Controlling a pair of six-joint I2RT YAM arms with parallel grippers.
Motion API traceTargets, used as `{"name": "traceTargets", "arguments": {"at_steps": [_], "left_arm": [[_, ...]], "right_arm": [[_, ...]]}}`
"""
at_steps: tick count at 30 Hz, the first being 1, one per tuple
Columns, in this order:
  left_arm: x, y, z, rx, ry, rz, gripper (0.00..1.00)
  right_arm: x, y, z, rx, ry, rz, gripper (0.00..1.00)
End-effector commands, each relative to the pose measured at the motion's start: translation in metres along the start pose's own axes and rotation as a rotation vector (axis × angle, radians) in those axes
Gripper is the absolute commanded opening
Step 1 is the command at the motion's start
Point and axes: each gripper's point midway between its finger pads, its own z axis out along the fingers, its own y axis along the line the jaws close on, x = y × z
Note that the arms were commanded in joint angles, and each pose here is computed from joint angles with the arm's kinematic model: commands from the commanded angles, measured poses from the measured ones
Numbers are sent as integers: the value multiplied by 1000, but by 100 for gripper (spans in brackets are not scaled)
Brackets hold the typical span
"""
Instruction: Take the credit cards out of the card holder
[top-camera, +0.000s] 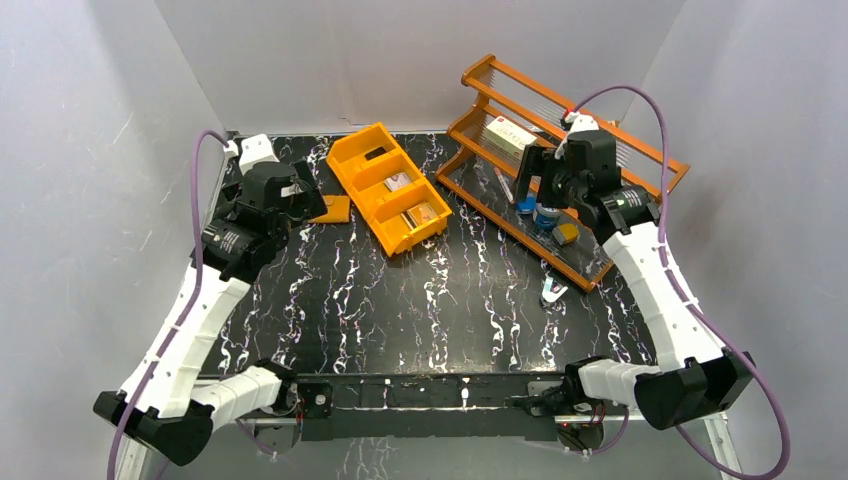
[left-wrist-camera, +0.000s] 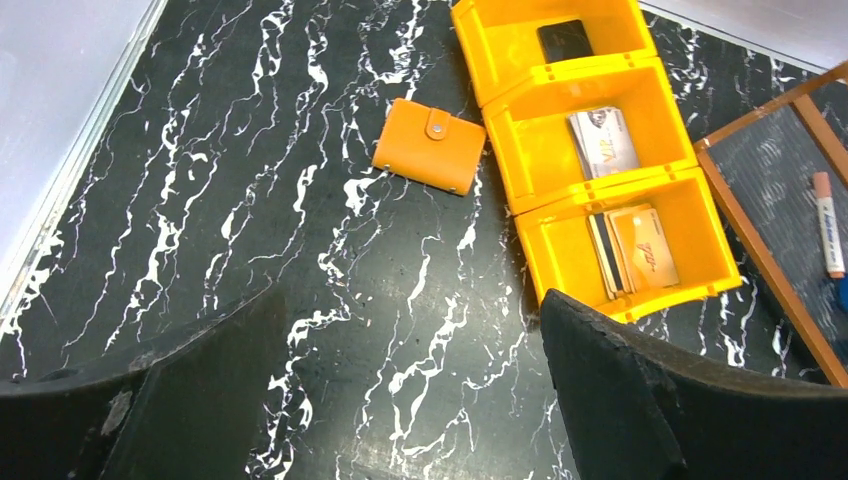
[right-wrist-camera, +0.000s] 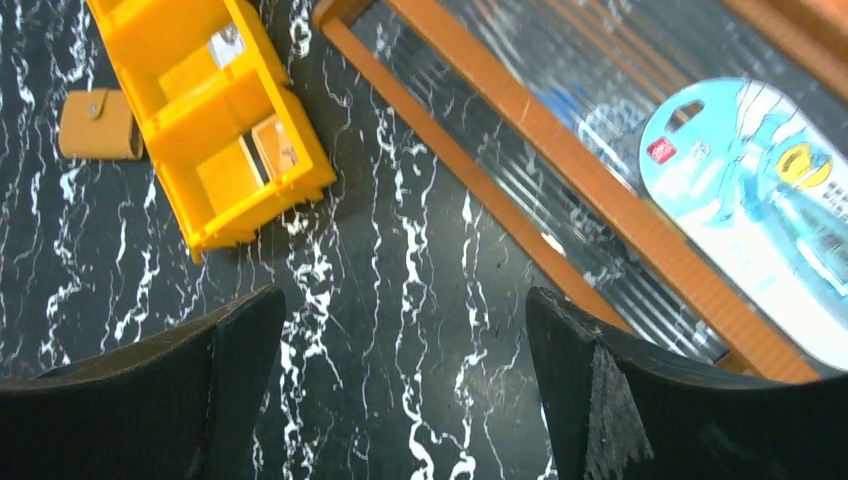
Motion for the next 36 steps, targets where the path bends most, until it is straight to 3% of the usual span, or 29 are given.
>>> {"name": "traceTargets", "arguments": {"at_steps": [1, 9, 20, 28, 36], "left_arm": [[-3, 11, 7, -7, -28, -45, 98], [24, 17, 23, 72, 43, -74, 98], [69, 20, 38, 152, 167, -83, 98], [105, 24, 49, 171, 221, -96, 98], [153, 37, 51, 151, 302, -73, 98]], "right_arm": [[2, 8, -8, -102, -33, 34, 98], [49, 31, -5, -229, 101, 21, 98], [90, 66, 25, -147, 212, -95, 98], [113, 68, 90, -1, 278, -123, 98], [123, 41, 172, 207, 302, -70, 98]]}}
